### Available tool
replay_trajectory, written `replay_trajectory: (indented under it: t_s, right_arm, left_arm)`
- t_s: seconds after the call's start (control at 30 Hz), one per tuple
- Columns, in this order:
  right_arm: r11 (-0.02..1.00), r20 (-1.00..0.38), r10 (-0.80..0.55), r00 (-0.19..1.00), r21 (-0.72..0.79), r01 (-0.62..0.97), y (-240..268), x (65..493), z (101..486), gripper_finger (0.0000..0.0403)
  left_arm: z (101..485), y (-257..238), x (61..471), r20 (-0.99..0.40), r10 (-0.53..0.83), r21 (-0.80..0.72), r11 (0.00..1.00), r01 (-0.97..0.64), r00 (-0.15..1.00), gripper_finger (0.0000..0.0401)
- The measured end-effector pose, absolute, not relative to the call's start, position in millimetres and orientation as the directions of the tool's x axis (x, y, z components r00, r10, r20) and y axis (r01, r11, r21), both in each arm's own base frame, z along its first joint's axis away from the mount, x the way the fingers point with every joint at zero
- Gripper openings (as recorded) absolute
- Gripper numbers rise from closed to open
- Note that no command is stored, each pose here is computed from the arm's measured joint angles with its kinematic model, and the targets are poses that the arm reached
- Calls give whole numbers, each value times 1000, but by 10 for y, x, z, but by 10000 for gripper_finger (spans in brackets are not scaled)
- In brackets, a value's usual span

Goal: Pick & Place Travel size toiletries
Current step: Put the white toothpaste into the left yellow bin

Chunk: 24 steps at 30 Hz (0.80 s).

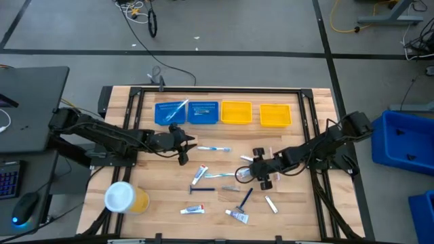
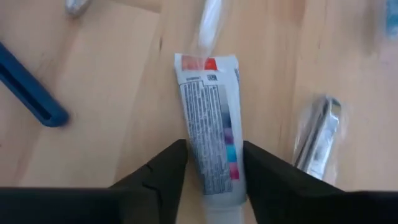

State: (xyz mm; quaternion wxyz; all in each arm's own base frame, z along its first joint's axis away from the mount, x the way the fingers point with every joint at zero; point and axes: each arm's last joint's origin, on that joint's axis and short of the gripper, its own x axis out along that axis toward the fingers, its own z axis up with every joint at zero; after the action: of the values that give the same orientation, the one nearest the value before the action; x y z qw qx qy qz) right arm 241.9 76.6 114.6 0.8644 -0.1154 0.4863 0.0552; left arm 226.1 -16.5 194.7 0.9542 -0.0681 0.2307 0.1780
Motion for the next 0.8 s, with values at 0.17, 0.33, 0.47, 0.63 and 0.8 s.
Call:
replay_trajectory:
  t_s: [0.17,0.33,0.47,0.63,0.8]
  right_arm:
    - [966,-840,-11,543,-150,-212,772,2440,1155,121]
    - [966,-817,-42,575,-179,-184,767,2478,1172,105]
    - [946,-770,-141,623,-290,-143,762,2564,1279,109]
    - [890,-675,-289,678,-451,-70,632,2682,1513,132]
    - [824,-596,-467,653,-562,76,259,2747,1690,156]
  left_arm:
    - [1947,-165,2261,-465,308,-48,927,-371,830,146]
    - [1946,-165,2261,-465,308,-47,927,-371,830,146]
    - [1946,-165,2261,-465,308,-55,926,-375,830,146]
    - [1946,-165,2261,-465,308,-55,926,-375,830,146]
    - [1947,-165,2261,-464,308,-55,926,-375,830,146]
